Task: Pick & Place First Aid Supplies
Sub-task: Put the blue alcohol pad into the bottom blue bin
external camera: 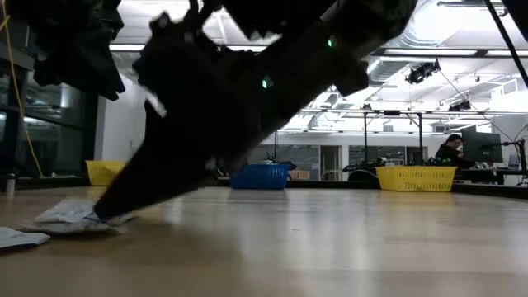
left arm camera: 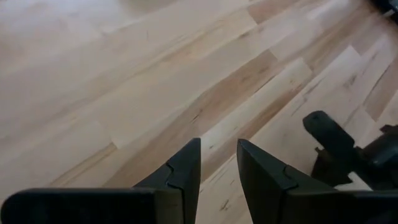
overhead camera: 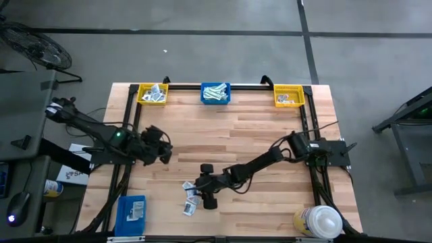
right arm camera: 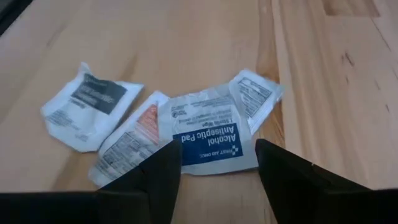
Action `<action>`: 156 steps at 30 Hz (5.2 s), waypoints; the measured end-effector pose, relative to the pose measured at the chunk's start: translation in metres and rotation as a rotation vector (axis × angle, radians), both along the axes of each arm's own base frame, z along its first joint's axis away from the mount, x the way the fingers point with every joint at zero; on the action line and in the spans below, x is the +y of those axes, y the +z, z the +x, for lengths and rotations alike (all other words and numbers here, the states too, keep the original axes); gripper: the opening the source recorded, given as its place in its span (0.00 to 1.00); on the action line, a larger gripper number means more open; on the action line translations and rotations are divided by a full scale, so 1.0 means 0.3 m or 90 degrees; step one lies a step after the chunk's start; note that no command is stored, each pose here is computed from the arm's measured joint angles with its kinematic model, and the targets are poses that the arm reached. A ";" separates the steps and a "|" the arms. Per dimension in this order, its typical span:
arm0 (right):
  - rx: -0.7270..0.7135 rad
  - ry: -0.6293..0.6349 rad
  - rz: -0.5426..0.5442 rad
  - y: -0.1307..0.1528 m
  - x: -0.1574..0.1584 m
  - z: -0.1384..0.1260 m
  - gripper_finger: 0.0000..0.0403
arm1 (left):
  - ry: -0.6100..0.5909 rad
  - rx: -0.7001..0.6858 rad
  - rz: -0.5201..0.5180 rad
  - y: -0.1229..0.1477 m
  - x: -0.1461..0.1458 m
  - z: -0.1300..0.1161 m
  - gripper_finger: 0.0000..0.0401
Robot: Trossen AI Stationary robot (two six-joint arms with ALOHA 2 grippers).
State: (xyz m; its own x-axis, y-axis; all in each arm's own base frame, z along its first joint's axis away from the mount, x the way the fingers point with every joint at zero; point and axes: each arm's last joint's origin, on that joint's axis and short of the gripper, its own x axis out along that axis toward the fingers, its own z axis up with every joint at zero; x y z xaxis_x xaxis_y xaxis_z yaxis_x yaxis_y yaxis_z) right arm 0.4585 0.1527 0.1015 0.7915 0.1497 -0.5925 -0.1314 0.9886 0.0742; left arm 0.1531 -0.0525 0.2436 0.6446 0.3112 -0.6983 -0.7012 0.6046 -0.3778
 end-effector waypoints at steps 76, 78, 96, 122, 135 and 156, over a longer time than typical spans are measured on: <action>-0.103 -0.209 -0.077 0.638 -0.146 -0.208 0.00 | -0.347 -0.291 0.145 0.154 -0.078 0.132 0.26; -0.105 -0.210 -0.077 0.640 -0.146 -0.208 0.00 | -0.348 -0.288 0.145 0.152 -0.077 0.132 0.26; -0.178 -0.196 -0.088 0.677 -0.142 -0.192 0.00 | -0.345 -0.289 0.143 0.152 -0.077 0.132 0.26; -0.220 -0.263 -0.074 0.774 -0.171 -0.248 0.14 | -0.318 -0.253 0.117 0.144 -0.059 0.097 0.00; -0.108 -0.376 -0.063 0.896 -0.253 -0.484 0.28 | -0.354 -0.022 -0.139 0.047 -0.138 -0.047 0.00; -0.072 -0.390 -0.057 0.886 -0.260 -0.507 0.28 | -0.378 0.313 -0.453 -0.041 -0.414 -0.307 0.00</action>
